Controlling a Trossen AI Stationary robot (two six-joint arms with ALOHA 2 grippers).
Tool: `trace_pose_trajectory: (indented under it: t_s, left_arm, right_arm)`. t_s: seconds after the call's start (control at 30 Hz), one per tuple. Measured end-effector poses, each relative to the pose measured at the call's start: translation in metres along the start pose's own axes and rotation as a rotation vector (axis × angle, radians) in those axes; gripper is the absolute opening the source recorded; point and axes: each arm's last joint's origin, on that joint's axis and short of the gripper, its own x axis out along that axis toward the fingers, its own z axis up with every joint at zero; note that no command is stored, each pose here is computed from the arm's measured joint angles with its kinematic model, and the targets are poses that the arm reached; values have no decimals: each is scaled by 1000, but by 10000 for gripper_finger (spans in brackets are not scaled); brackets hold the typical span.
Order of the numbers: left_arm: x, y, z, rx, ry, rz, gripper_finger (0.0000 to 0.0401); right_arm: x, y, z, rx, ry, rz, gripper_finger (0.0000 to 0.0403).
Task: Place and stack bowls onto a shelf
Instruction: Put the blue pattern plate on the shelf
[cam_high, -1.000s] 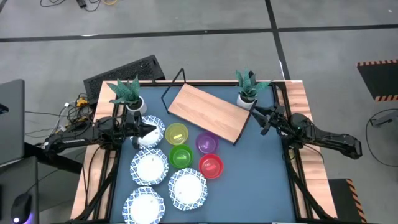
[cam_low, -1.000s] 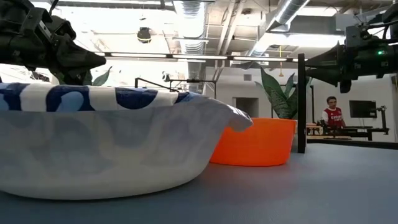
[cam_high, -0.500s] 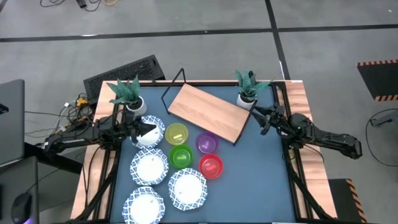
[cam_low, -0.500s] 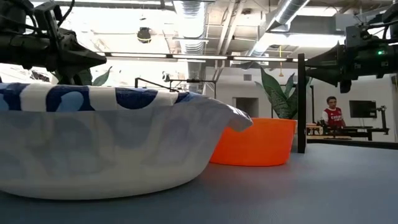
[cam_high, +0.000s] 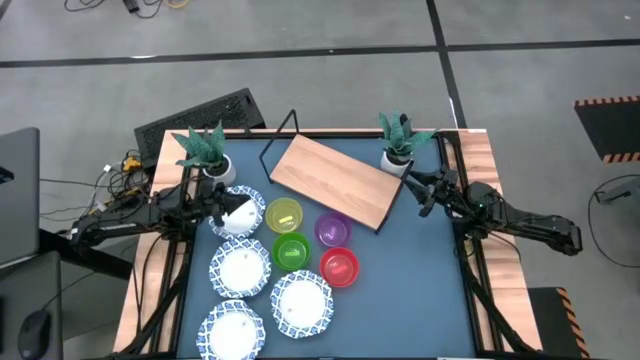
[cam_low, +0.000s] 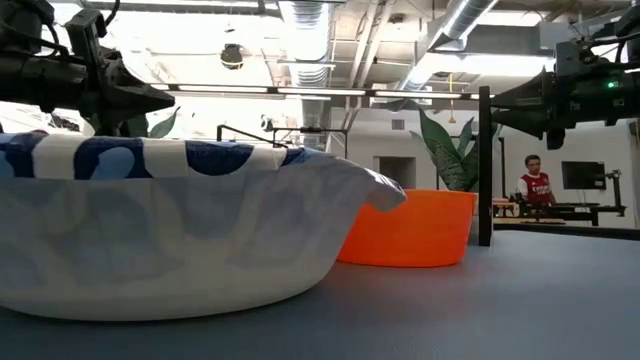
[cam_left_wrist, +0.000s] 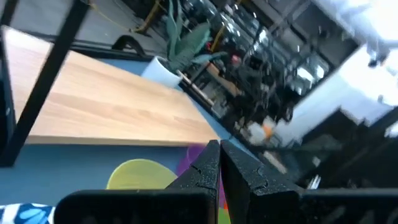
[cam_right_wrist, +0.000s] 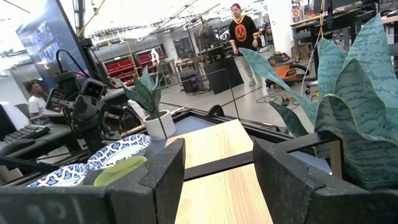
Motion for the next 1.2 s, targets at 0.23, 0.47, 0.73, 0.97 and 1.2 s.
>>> trace_pose_trajectory:
  t_s: [0.23,0.47,0.73,0.97,1.2]
  left_arm:
    - [0,-5,8,-117,-99,-36,0]
    - [-4,-17,22,-116,-192,-127,24]
    - [-9,-29,36,-144,-314,-237,86]
    - [-12,-32,42,-267,-391,-277,111]
    - [-24,-52,65,-278,-484,-423,112]
  right_arm:
    - [0,2,2,277,-6,41,215]
    - [-1,4,4,612,-12,66,215]
    - [-3,8,22,673,-173,180,215]
    - [-11,14,51,678,-293,250,215]
    - [-32,23,107,537,-458,301,215]
